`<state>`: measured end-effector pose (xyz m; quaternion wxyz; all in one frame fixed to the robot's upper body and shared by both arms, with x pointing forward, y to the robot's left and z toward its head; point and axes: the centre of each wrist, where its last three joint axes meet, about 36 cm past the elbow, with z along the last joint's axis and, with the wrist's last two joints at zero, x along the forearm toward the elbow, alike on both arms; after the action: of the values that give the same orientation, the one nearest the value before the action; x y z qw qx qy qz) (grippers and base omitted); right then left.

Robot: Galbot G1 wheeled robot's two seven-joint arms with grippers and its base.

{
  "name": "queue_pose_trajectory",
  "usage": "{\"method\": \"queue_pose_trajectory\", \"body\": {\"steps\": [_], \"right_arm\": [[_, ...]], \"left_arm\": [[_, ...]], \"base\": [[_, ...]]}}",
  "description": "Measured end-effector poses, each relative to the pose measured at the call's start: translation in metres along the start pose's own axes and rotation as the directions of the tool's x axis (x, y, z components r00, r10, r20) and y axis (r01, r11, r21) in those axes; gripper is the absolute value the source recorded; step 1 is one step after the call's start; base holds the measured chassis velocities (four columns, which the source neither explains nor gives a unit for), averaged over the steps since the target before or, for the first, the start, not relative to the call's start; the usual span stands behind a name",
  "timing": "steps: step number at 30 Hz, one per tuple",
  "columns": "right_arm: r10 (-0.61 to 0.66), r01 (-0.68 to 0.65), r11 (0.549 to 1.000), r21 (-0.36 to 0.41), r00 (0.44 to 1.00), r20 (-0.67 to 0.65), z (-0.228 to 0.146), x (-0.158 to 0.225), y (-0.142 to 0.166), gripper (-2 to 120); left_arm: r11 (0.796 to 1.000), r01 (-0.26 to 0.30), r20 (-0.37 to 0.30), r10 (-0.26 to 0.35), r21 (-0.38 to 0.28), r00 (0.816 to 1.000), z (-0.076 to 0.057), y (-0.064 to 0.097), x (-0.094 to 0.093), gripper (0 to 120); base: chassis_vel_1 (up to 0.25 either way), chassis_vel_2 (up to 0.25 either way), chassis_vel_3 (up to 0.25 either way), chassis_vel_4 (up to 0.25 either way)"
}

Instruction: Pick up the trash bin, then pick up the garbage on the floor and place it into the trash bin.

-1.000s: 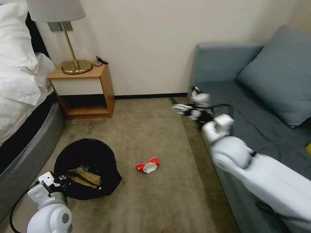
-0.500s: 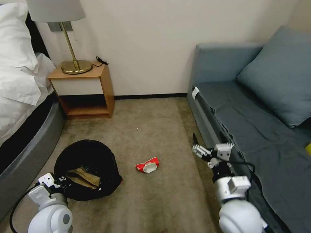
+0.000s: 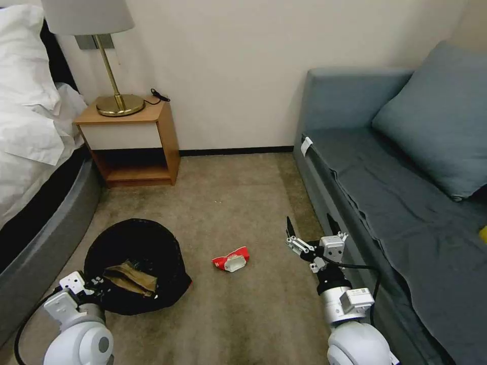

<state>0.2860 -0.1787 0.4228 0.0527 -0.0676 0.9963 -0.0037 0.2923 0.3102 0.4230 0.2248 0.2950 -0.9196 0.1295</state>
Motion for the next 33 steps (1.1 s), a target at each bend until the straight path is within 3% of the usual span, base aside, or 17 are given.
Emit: {"method": "queue_pose_trajectory", "body": {"steps": [15, 21, 23, 25, 26, 33], "right_arm": [[-0.045, 0.045, 0.999, 0.021, 0.999, 0.003, 0.009, -0.013, 0.002, 100], [-0.192, 0.193, 0.981, 0.009, 0.981, -0.01, 0.018, -0.053, -0.001, 100], [-0.344, 0.345, 0.938, 0.031, 0.938, -0.051, 0.024, -0.082, -0.011, 100], [-0.375, 0.377, 0.926, 0.029, 0.925, -0.063, 0.025, -0.087, -0.012, 100], [-0.466, 0.471, 0.882, 0.014, 0.875, -0.129, 0.028, -0.098, -0.014, 100], [-0.59, 0.605, 0.796, -0.004, 0.774, -0.23, 0.021, -0.124, -0.017, 100]], "left_arm": [[1.0, 0.004, -0.003, -0.004, 0.01, 1.0, 0.003, 0.001, -0.006, 3], [1.0, 0.005, -0.005, -0.005, 0.01, 1.0, 0.005, 0.001, -0.008, 3], [1.0, 0.001, -0.006, -0.001, 0.007, 1.0, 0.005, 0.001, -0.008, 3], [1.0, 0.0, -0.005, 0.0, 0.007, 1.0, 0.005, 0.001, -0.008, 3], [1.0, -0.002, -0.004, 0.002, 0.006, 1.0, 0.005, 0.001, -0.007, 3], [1.0, -0.004, -0.002, 0.004, 0.008, 1.0, 0.006, 0.0, -0.007, 3]], "base": [[-0.19, 0.187, 0.194, -0.189], [-0.018, 0.008, 0.01, -0.015], [0.0, 0.0, 0.0, 0.0], [0.0, 0.0, 0.0, 0.0], [0.0, 0.0, 0.0, 0.0], [0.0, 0.0, 0.0, 0.0]]}}
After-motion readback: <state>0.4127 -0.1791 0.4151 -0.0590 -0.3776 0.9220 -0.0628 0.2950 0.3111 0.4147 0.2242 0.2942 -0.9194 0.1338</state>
